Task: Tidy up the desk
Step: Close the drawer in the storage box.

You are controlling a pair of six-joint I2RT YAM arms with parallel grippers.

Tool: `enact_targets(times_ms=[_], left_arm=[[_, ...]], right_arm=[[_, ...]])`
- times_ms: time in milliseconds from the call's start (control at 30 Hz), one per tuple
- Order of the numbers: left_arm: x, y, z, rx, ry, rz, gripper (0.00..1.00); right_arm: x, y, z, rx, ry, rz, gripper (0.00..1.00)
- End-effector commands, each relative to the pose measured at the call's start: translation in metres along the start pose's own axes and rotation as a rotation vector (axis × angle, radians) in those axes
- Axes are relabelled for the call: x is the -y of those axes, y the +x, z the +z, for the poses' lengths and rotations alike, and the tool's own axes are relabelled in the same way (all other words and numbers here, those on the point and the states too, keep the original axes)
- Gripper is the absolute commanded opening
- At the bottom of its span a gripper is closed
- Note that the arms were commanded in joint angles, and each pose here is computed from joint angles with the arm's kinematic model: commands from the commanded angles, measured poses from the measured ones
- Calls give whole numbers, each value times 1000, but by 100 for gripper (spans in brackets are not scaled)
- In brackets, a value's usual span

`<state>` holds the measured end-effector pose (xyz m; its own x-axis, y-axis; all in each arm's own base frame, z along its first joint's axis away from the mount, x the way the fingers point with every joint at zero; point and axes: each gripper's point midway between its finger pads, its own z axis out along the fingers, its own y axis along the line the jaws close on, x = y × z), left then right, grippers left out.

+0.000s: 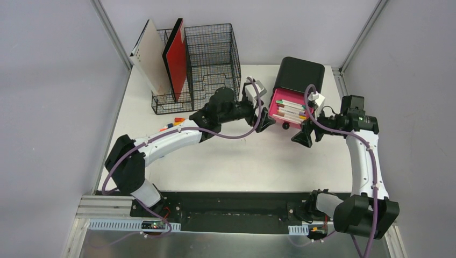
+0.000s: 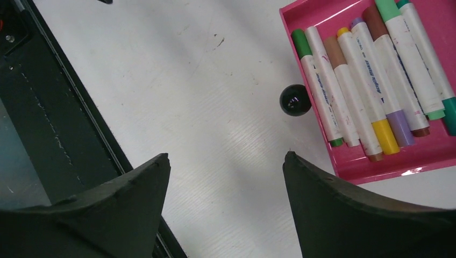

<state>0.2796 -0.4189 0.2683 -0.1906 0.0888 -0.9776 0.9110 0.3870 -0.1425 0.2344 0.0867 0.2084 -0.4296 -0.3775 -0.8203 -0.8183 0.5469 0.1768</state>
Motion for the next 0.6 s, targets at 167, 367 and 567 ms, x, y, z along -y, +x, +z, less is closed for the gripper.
enact_targets(times_ms=[167,367,567], left_arm=[[3,22,-12,20,4,2,98],[-4,35,-16,19,-31,17,95],[-19,46,-13,5,-103,23,95]], right_arm=[[8,-3,15,-48,-72,-273,47],[-5,2,41,-139,-166,-381,11],[13,18,63,-252,-97,-458,4]])
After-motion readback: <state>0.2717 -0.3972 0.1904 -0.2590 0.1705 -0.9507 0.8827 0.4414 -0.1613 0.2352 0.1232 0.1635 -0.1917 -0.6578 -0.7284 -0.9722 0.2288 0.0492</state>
